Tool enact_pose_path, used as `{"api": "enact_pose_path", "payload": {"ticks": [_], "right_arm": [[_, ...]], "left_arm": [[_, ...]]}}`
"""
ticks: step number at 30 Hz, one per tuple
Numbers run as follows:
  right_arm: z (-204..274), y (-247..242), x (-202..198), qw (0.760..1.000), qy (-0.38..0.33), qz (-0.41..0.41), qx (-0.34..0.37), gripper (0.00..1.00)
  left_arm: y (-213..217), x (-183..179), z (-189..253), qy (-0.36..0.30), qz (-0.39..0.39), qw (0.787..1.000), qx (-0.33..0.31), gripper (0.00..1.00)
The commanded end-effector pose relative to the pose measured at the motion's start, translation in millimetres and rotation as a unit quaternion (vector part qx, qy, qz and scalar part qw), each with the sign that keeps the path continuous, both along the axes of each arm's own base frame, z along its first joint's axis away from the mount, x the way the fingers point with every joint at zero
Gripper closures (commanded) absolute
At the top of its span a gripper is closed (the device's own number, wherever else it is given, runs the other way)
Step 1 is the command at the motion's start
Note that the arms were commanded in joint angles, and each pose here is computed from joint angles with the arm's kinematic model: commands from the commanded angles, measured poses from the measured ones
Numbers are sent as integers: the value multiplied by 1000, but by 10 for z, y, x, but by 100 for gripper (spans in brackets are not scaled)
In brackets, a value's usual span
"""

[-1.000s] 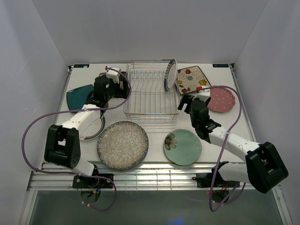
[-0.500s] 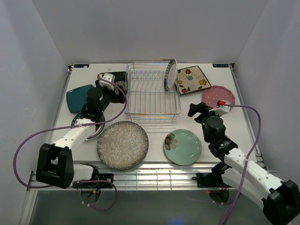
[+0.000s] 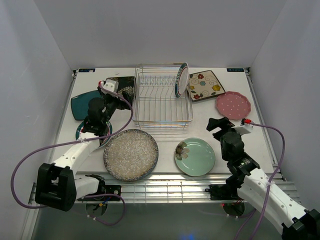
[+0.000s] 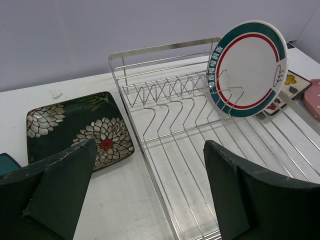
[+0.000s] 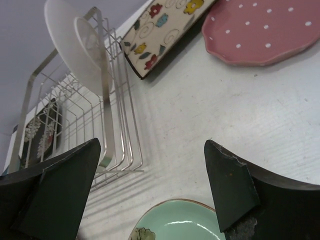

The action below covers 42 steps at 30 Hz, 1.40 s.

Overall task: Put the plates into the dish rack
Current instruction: Pick up the plate from the corner of the board.

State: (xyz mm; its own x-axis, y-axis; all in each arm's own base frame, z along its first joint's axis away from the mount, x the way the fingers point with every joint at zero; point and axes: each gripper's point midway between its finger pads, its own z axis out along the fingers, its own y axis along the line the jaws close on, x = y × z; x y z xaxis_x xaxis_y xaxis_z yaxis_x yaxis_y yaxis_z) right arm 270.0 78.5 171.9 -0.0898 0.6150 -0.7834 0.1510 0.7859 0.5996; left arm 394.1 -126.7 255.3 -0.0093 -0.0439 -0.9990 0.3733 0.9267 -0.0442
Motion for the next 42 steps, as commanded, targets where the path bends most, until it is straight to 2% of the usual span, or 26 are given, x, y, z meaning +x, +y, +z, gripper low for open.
{"api": "enact_pose_path", "payload": {"ticks": [1, 10, 16, 20, 22, 24, 25, 30, 34, 39, 42], "right_arm": [[15, -66, 11, 999, 24, -36, 30, 10], [18, 174, 182, 996, 72, -13, 46, 10], [65, 72, 351, 993, 83, -43, 65, 10], [10, -95, 605, 989, 109, -70, 69, 10], [-171, -30, 739, 986, 147, -39, 70, 10], [-114, -69, 941, 985, 144, -27, 90, 10], [-244, -65, 1011, 982, 162, -23, 94, 10], [-219, 57, 1353, 980, 124, 11, 158, 10], [-382, 111, 1604, 972, 139, 0, 190, 10], [-485, 116, 1795, 963, 115, -19, 242, 10], [-489, 56, 1912, 963, 101, -40, 245, 10]], "left_arm": [[-38, -99, 153, -22, -14, 1000, -13, 2], [-74, -182, 201, -29, -29, 999, -21, 2], [-106, -250, 203, -37, -43, 998, -23, 2], [-63, -260, 236, -47, -33, 998, -23, 2], [-31, -262, 268, -58, -26, 998, -21, 2], [-21, -277, 263, -61, -24, 998, -18, 2], [-18, -279, 280, -65, -23, 997, -19, 2], [-21, -262, 256, -65, -24, 997, -15, 2], [1, -255, 279, -71, -18, 997, -10, 2], [-30, -298, 293, -75, -30, 997, -9, 2], [-15, -288, 291, -76, -26, 997, -8, 2]]}}
